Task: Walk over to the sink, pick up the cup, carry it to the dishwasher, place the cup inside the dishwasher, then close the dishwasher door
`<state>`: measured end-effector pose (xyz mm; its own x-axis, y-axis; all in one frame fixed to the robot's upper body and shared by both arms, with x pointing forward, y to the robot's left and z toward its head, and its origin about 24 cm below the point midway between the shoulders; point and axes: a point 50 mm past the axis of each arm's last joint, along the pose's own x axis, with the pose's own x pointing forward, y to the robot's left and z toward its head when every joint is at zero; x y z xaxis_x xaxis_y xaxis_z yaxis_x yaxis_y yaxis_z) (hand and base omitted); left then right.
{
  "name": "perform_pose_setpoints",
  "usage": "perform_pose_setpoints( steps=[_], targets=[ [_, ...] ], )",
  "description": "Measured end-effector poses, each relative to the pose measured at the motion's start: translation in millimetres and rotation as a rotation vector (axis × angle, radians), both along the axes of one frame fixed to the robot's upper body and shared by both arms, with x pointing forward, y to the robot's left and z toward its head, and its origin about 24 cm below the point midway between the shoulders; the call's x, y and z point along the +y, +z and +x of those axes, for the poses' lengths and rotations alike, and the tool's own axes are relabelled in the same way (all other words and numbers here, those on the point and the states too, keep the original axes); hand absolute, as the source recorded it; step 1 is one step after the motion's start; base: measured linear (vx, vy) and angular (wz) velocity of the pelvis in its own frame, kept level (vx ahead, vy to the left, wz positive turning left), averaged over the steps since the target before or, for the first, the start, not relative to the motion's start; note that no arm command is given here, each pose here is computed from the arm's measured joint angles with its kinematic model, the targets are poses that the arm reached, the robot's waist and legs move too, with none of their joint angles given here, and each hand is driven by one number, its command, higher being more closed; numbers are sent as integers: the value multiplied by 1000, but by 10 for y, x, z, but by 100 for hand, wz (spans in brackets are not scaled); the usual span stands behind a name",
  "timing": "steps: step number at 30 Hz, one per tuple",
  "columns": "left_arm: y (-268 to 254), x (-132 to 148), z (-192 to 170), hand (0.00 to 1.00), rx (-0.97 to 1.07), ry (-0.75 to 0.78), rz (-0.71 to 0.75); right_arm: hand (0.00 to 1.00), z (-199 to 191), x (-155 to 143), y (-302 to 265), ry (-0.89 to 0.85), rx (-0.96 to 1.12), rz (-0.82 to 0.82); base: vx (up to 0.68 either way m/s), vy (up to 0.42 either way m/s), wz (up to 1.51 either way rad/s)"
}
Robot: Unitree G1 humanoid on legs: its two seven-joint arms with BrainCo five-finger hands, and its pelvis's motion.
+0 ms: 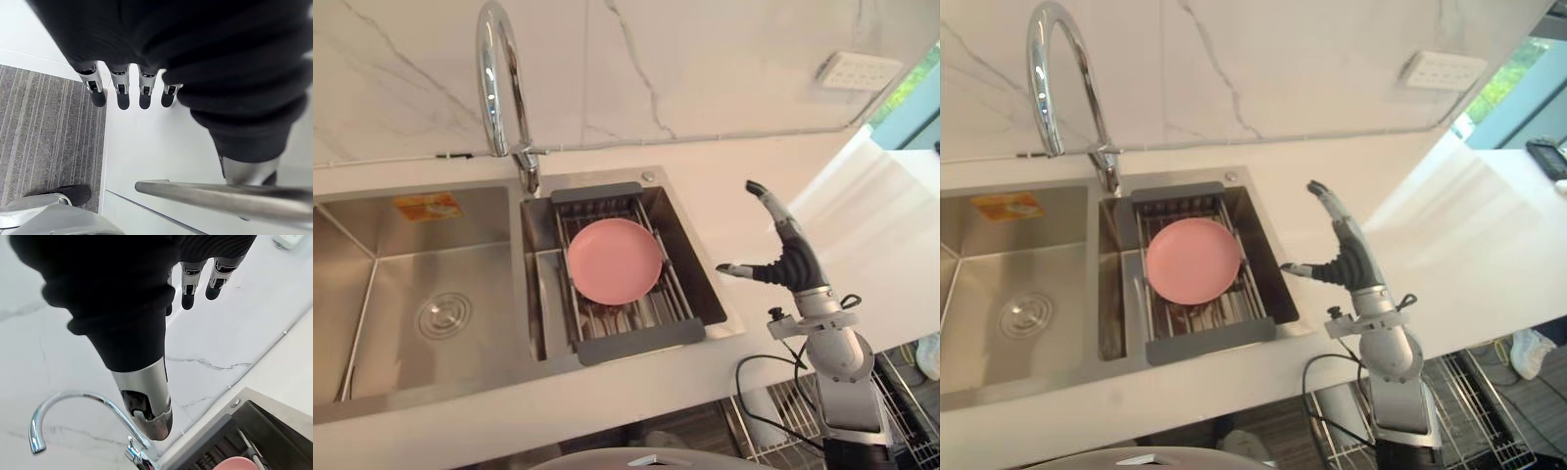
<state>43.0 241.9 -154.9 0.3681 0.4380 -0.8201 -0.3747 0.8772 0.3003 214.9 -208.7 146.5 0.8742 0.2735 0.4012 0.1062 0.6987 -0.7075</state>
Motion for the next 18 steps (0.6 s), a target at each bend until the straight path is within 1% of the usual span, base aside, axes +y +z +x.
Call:
perform_pose_setpoints(
  steps=[3, 9, 15, 18],
  targets=[
    [0, 16, -7, 0, 6, 6, 3, 0, 15, 91, -42, 35, 39, -137, -40, 12, -15],
    [9, 68, -25, 0, 18, 2, 14, 0, -15, 297, -62, 152, 69, -332, -17, 4, -4],
    [5, 66, -9, 0, 28, -5, 13, 0, 15, 512, -110, 235, 55, -458, 1, 17, 2],
    [4, 68, -11, 0, 33, -4, 12, 0, 25, 571, -142, 238, 40, -515, 0, 0, 0]
  ],
)
